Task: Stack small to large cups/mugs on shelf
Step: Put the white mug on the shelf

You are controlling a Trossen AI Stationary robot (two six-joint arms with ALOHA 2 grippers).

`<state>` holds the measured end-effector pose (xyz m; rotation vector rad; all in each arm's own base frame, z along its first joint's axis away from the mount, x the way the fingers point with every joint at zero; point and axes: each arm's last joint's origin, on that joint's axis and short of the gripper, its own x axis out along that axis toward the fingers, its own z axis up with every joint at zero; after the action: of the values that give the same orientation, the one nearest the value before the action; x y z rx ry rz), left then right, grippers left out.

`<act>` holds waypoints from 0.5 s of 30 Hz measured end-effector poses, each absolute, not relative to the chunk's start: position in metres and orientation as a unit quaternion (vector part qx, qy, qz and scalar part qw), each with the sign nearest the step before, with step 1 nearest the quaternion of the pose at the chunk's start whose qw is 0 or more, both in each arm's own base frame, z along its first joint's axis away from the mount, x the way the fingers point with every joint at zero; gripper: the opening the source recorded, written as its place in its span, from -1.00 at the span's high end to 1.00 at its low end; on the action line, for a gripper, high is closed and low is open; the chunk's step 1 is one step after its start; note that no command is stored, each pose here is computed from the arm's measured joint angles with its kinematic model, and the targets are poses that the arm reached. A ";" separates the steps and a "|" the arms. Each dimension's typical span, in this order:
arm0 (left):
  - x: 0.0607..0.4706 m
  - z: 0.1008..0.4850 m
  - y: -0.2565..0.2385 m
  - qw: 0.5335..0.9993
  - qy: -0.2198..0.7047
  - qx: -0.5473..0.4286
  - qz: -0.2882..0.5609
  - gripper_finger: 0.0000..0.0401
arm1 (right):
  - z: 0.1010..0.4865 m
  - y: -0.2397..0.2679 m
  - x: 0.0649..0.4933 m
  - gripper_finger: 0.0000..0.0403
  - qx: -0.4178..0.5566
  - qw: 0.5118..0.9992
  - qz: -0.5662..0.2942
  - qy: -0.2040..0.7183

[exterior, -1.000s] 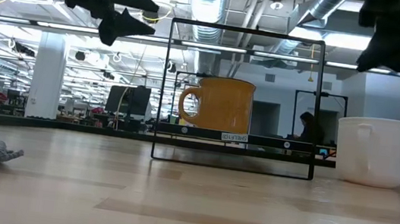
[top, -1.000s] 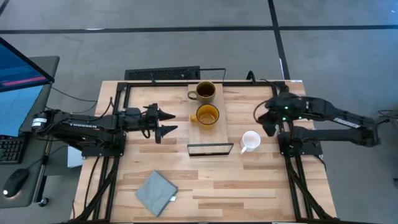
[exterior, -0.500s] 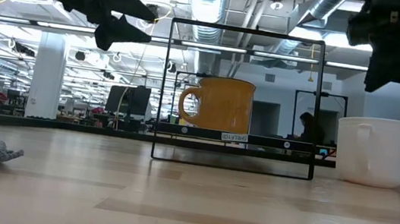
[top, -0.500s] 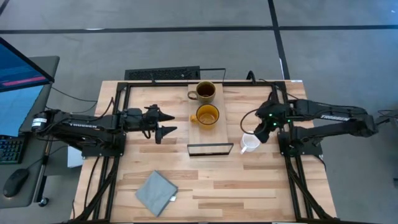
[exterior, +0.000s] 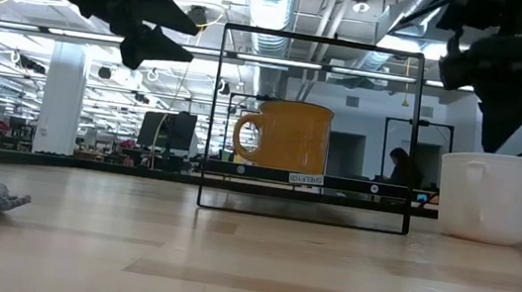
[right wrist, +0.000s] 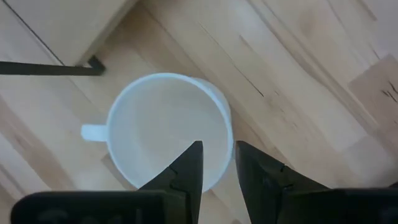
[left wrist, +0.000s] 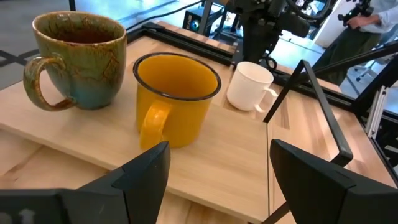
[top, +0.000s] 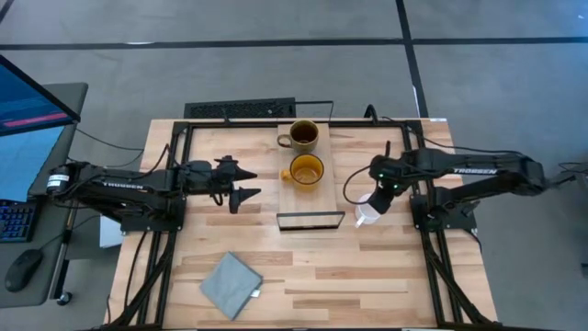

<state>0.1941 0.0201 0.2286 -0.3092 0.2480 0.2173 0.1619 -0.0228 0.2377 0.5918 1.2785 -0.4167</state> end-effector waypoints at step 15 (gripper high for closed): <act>0.193 0.224 0.020 0.971 0.149 -0.153 0.112 -0.33 | 0.219 -0.025 0.178 0.41 0.251 0.707 -0.188 0.634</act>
<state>0.1926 0.0199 0.2237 -0.3084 0.3018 0.2252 0.1775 -0.0251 0.2187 0.5580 1.4073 -0.4185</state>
